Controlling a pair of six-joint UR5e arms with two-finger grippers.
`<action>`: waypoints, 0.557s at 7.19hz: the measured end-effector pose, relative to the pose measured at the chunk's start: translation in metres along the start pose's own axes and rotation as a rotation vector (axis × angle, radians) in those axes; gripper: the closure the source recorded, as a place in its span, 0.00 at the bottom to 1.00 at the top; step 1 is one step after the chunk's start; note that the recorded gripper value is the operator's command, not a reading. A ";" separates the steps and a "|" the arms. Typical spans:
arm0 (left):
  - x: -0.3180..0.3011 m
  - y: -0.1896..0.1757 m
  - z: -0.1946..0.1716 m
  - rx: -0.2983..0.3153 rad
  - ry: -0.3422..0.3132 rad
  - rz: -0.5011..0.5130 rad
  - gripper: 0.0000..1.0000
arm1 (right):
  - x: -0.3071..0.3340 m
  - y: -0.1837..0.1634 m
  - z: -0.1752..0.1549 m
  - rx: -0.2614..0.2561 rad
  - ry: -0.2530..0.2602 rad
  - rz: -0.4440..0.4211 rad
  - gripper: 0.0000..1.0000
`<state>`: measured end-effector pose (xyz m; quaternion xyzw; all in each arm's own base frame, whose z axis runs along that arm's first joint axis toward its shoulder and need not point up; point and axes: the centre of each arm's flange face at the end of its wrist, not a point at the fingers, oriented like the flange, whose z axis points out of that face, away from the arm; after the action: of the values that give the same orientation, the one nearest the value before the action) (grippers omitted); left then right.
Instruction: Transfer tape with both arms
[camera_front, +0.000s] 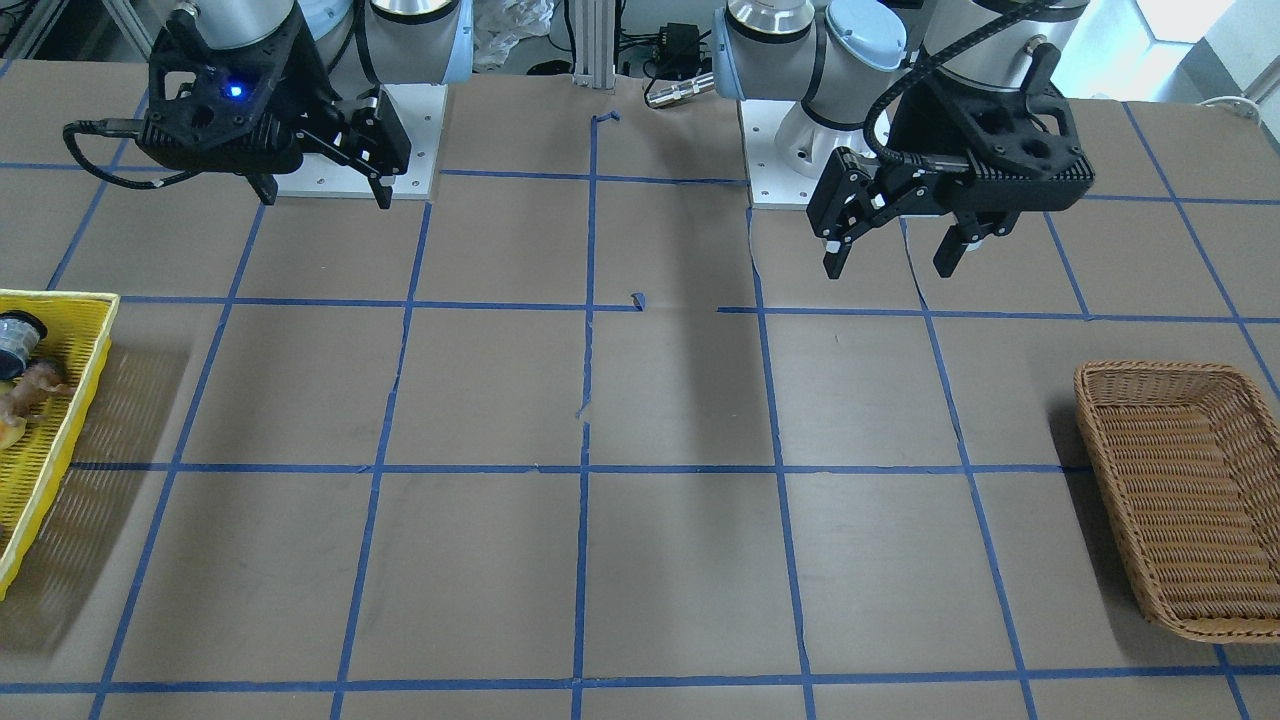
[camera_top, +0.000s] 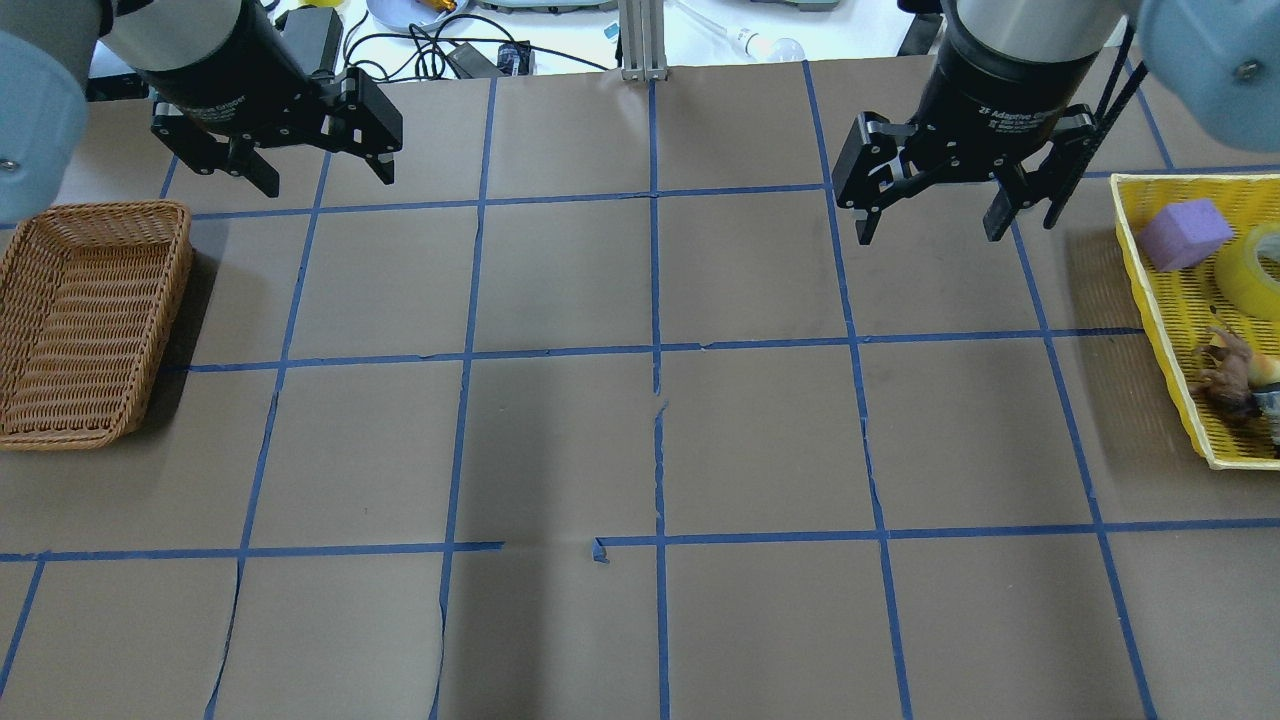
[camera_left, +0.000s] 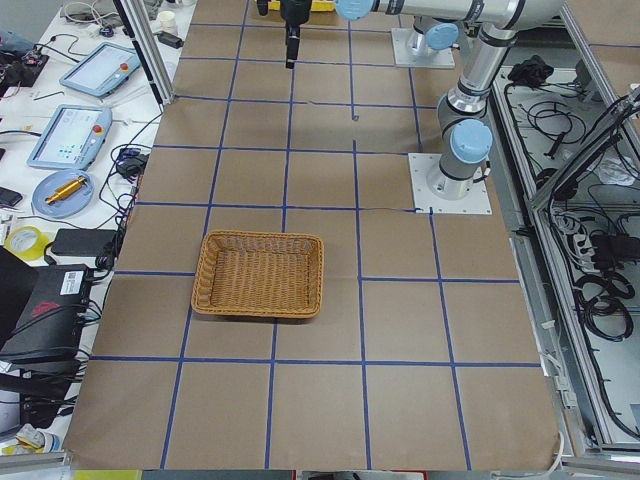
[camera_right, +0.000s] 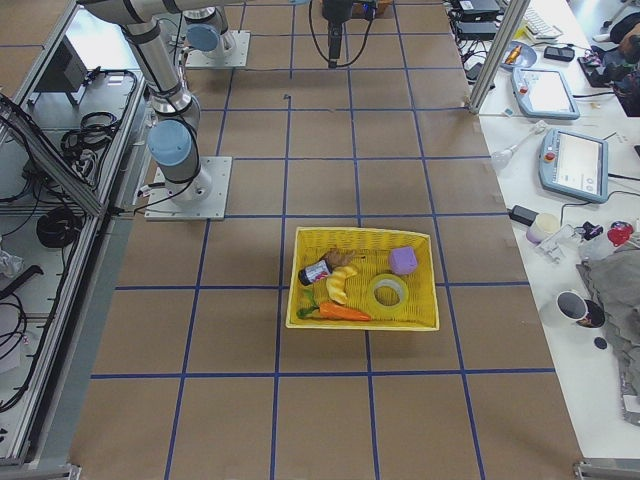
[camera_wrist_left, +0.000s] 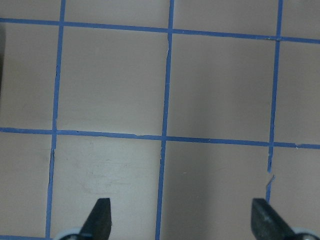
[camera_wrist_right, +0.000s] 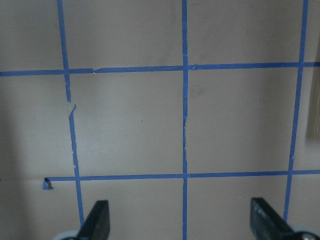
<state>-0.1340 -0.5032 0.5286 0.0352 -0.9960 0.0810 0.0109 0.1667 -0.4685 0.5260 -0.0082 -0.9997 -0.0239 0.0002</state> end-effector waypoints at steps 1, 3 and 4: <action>0.000 0.000 0.000 0.000 0.000 0.000 0.00 | 0.000 0.000 0.000 0.000 0.000 -0.001 0.00; 0.001 0.000 0.000 0.000 0.001 0.000 0.00 | 0.000 -0.001 0.001 0.000 -0.001 -0.002 0.00; 0.001 0.000 0.000 -0.001 0.001 0.000 0.00 | 0.004 -0.003 0.001 0.003 0.002 -0.009 0.00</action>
<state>-0.1352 -0.5029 0.5282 0.0352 -0.9960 0.0808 0.0114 0.1629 -0.4710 0.5253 -0.0037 -0.9997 -0.0225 0.0010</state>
